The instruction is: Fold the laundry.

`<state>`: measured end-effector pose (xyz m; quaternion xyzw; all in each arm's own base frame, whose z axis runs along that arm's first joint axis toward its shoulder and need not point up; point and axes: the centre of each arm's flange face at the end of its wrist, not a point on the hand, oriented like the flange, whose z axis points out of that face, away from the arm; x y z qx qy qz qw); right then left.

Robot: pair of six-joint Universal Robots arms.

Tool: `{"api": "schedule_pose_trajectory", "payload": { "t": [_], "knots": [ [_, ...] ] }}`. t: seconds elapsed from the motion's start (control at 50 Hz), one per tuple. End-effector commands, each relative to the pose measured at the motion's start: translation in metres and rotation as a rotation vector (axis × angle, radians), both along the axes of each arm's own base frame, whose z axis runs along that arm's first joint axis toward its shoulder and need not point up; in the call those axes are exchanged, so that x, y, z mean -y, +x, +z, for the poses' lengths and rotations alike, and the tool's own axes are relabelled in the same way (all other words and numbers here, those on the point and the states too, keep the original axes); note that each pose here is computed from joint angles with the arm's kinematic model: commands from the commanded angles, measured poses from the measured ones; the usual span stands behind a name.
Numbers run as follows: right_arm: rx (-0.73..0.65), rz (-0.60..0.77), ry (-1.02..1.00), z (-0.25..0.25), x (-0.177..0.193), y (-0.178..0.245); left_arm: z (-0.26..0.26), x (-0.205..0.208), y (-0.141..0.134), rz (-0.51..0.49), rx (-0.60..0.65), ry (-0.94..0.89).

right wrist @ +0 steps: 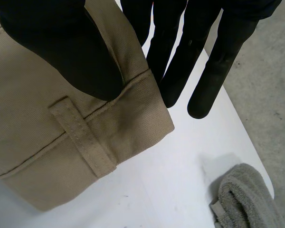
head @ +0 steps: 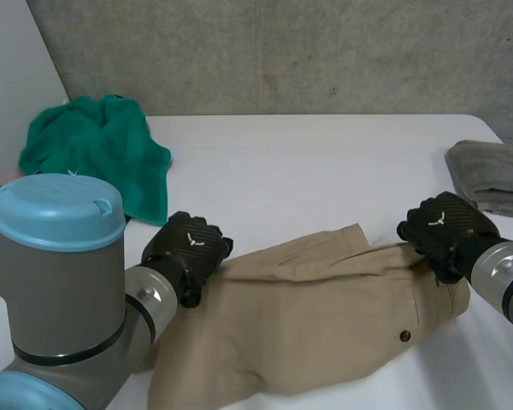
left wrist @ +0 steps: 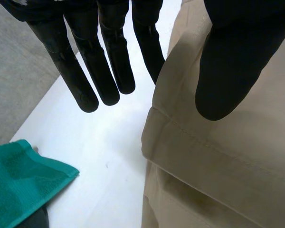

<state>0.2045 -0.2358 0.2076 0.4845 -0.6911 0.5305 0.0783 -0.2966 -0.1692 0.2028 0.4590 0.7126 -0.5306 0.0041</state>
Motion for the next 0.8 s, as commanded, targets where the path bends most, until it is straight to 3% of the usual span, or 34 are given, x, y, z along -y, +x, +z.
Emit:
{"api": "schedule_pose_trajectory", "payload": {
  "t": [0.02, 0.34, 0.44, 0.52, 0.6, 0.64, 0.72, 0.8],
  "knots": [
    [0.001, -0.003, 0.007, -0.004, -0.001, -0.001, -0.003, -0.003, 0.002, 0.000, 0.007, 0.010],
    [0.004, 0.001, -0.005, -0.009, -0.002, -0.001, -0.049, 0.019, -0.010, 0.013, 0.033, 0.039],
    [0.032, 0.002, -0.083, -0.001, 0.011, 0.005, -0.043, 0.046, -0.025, 0.033, -0.036, -0.053],
    [0.153, 0.015, -0.230, 0.024, 0.035, 0.029, 0.011, 0.105, -0.033, 0.098, -0.204, -0.289],
    [0.382, -0.021, -0.461, 0.077, 0.062, 0.047, 0.081, 0.148, -0.033, 0.140, -0.369, -0.594],
    [0.543, -0.055, -0.638, 0.118, 0.078, 0.049, 0.113, 0.155, -0.033, 0.145, -0.448, -0.734],
    [0.738, -0.072, -0.873, 0.169, 0.089, 0.047, 0.197, 0.153, -0.024, 0.141, -0.657, -1.064],
    [0.784, -0.086, -0.952, 0.187, 0.097, 0.048, 0.228, 0.154, -0.010, 0.142, -0.716, -1.202]
  ]
}}
